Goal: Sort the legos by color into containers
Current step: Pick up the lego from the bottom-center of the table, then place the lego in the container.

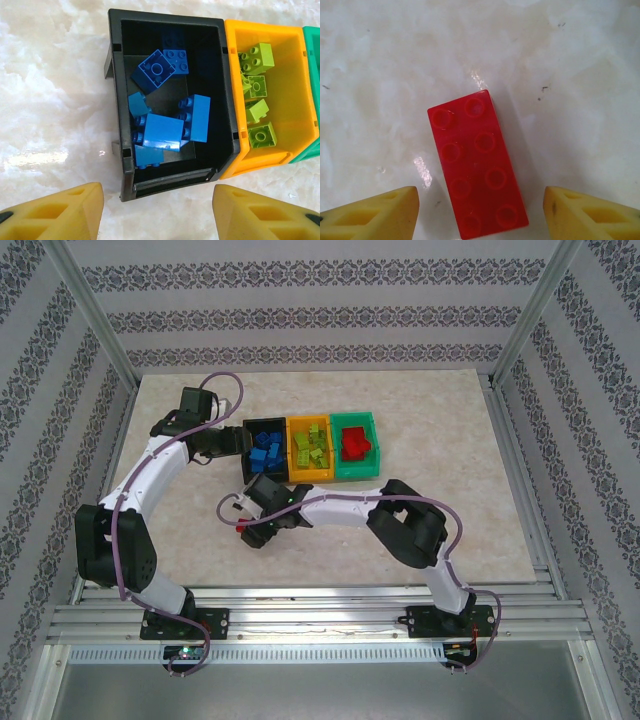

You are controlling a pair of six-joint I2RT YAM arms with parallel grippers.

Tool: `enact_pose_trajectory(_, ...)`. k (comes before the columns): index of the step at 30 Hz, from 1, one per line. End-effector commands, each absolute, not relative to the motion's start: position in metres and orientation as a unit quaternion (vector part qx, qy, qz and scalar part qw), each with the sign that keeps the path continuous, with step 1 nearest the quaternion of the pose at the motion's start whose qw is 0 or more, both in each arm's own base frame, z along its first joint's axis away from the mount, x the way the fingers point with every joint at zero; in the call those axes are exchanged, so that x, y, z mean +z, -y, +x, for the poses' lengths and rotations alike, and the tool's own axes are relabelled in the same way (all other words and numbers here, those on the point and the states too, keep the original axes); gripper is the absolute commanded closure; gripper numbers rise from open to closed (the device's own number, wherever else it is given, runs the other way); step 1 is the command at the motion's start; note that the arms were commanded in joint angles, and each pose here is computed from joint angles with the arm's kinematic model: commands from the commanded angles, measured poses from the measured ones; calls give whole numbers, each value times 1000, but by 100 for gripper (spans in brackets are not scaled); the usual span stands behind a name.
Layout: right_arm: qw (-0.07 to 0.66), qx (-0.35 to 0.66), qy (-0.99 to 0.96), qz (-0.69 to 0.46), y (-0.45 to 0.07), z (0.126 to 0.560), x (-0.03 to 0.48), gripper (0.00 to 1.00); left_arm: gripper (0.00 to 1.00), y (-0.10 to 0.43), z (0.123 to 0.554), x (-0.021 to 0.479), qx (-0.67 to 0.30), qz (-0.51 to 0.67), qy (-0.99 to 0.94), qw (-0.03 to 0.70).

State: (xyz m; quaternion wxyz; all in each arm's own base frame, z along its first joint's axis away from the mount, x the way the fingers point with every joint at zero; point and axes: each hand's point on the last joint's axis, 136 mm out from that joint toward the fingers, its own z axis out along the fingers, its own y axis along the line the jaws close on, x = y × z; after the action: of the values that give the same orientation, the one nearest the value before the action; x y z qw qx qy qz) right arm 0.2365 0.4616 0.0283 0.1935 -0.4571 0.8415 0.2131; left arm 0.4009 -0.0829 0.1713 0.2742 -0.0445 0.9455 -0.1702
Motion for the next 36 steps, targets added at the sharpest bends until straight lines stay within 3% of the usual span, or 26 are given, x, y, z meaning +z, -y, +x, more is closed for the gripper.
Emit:
enact_pose_trajectory(1, 188, 185, -839, -476, -468, 233, 16, 35, 40, 81, 403, 176, -177, -54, -945, 271)
enact_pose_trajectory(3, 195, 174, -838, -479, -468, 234, 14, 41, 40, 83, 404, 176, -182, -53, -944, 270)
enact_pose_trajectory(7, 208, 167, -840, -472, -462, 237, 22, 63, 40, 83, 403, 173, -181, -53, -945, 266)
enact_pose_trajectory(12, 255, 192, -845, -429, -439, 248, 61, 71, 40, 85, 404, 173, -188, -53, -945, 263)
enact_pose_trajectory(20, 371, 221, -864, -258, -339, 315, 135, 74, 40, 88, 404, 174, -196, -50, -943, 264)
enact_pose_trajectory(25, 389, 233, -885, -102, -256, 366, 150, 77, 40, 89, 404, 173, -199, -49, -943, 263)
enact_pose_trajectory(31, 383, 209, -899, -44, -210, 416, 145, 74, 40, 91, 404, 174, -206, -48, -941, 264)
enact_pose_trajectory(33, 379, 194, -904, -39, -201, 430, 140, 72, 40, 91, 404, 173, -203, -47, -942, 263)
enact_pose_trajectory(36, 373, 186, -908, -36, -191, 447, 139, 56, 40, 90, 405, 175, -204, -47, -941, 265)
